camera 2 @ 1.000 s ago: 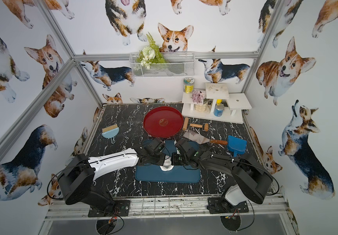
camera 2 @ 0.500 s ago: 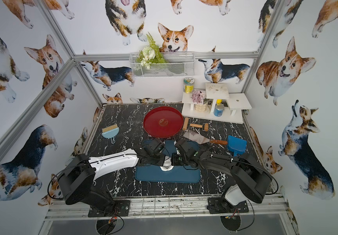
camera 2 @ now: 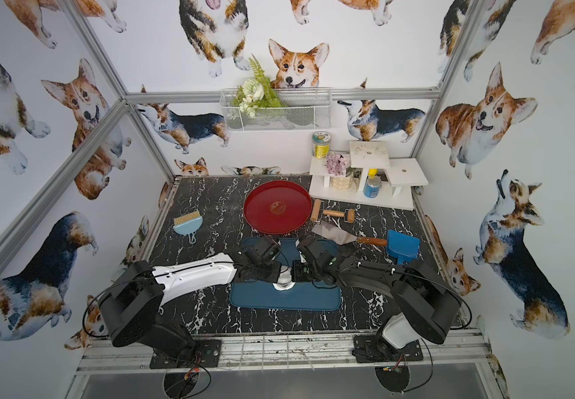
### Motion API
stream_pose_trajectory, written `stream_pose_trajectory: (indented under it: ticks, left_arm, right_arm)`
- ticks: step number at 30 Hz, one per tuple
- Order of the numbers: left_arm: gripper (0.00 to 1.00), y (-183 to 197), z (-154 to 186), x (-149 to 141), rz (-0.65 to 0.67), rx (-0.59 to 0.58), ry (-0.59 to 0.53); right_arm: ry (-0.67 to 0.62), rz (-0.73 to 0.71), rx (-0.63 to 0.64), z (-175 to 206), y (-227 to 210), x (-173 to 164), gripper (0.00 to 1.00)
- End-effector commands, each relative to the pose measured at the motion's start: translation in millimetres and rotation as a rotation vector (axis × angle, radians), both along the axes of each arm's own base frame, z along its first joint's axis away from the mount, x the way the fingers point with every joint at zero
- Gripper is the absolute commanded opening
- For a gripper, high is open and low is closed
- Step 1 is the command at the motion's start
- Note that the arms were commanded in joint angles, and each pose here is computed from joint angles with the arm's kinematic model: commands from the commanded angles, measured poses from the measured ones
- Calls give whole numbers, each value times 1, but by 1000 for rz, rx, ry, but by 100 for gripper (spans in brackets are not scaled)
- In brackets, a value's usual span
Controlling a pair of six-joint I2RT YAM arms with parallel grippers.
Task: Roll out the dumpling wrappers from the dough
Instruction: Press the dumpling wrapper on the work surface.
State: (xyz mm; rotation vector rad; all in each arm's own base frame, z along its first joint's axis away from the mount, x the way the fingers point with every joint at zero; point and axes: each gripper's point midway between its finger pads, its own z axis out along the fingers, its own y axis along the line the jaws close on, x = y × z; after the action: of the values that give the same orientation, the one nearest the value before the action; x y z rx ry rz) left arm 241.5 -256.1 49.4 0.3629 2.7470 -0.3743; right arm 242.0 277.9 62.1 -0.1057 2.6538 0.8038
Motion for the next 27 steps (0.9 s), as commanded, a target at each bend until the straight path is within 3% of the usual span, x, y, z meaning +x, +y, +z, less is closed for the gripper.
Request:
stream_pose_trajectory:
  ticks: [1,15,27]
  left_arm:
    - [0,5,-5,-5,1,21,22]
    - [0,9,-21,-9,-2,42,54]
    - [0,27,-52,-37,-16,103,172]
  right_arm:
    - [2,-24,-42,-8,-9,2,0]
    - [38,-20,-83,-24,-15,-2,0]
    - [163,-14,-204,-65,-45,-24,0]
